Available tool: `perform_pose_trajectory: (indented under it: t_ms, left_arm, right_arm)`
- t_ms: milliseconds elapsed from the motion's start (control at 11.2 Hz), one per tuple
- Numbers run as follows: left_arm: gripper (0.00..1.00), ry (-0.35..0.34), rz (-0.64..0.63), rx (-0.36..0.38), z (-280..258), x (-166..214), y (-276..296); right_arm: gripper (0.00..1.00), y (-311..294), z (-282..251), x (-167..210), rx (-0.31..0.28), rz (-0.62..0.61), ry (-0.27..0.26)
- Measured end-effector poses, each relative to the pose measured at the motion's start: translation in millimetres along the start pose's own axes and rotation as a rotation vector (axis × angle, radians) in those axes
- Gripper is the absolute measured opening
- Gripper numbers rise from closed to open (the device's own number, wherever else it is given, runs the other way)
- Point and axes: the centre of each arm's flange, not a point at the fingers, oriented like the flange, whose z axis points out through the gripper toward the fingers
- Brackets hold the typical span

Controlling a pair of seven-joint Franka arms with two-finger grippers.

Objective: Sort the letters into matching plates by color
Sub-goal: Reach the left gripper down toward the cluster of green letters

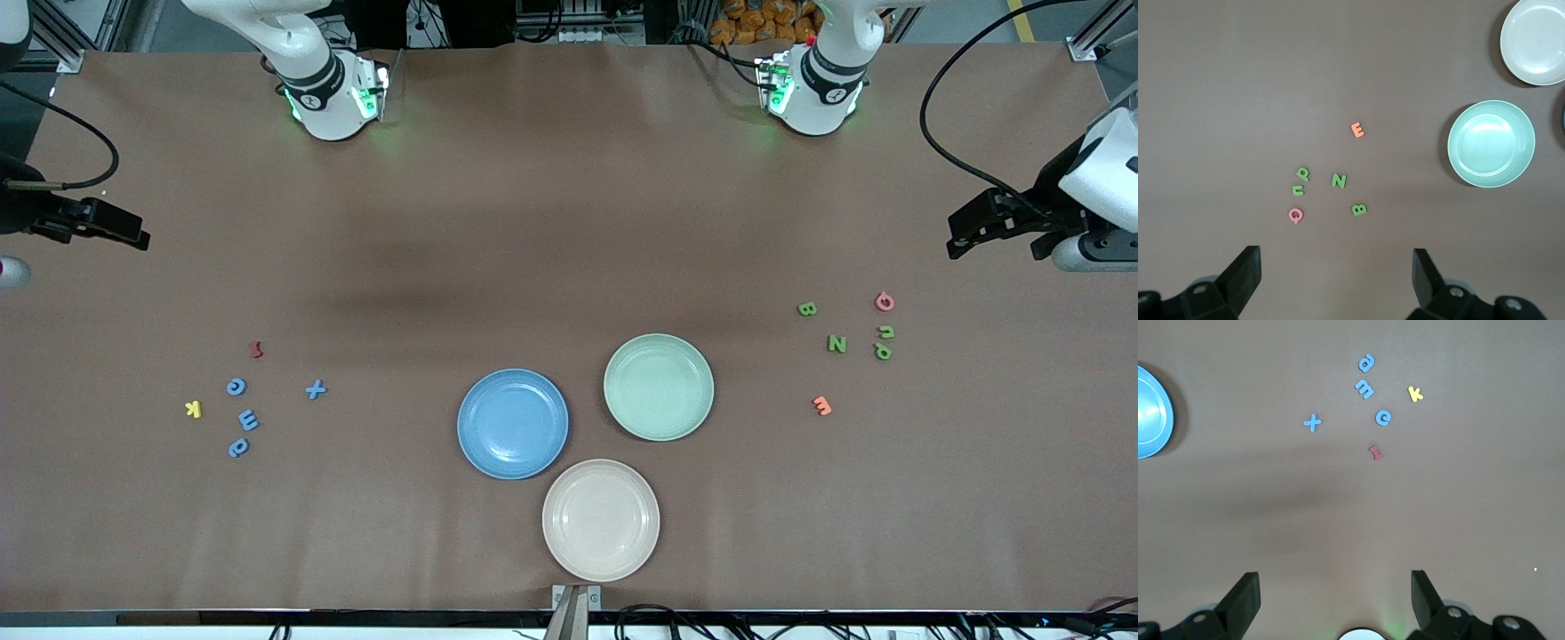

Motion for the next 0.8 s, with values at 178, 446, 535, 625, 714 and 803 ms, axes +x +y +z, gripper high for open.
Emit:
perform_pose_trajectory:
  t_ms: [178, 446, 535, 625, 714, 803]
  left_arm:
    - [1.00, 0.000, -0.004, 0.000, 0.0, 0.2, -2.4]
    - [1.00, -0.014, -0.007, -0.019, 6.1, 1.8, -2.1]
    - [1.00, -0.026, -0.008, -0.024, 15.0, 5.2, -2.1]
    - [1.00, -0.034, -0.008, -0.026, 29.9, 10.8, -2.4]
    - [1.00, -0.038, -0.009, -0.027, 51.5, 16.7, -2.4]
    - [1.00, -0.044, -0.009, -0.028, 77.3, 20.3, -2.4]
  right_arm:
    - [1.00, 0.2, 0.1, -0.3, 0.000, 0.002, -0.002]
    - [1.00, 1.2, 0.4, -0.7, 0.000, 0.015, -0.006]
    - [1.00, 1.5, 0.1, -1.5, -0.001, 0.018, -0.012]
    - [1.00, 1.9, -0.8, -2.3, -0.001, 0.019, -0.014]
    - [1.00, 2.0, -1.4, -2.6, -0.001, 0.019, -0.015]
    - [1.00, 2.1, -1.7, -2.8, -0.001, 0.019, -0.016]
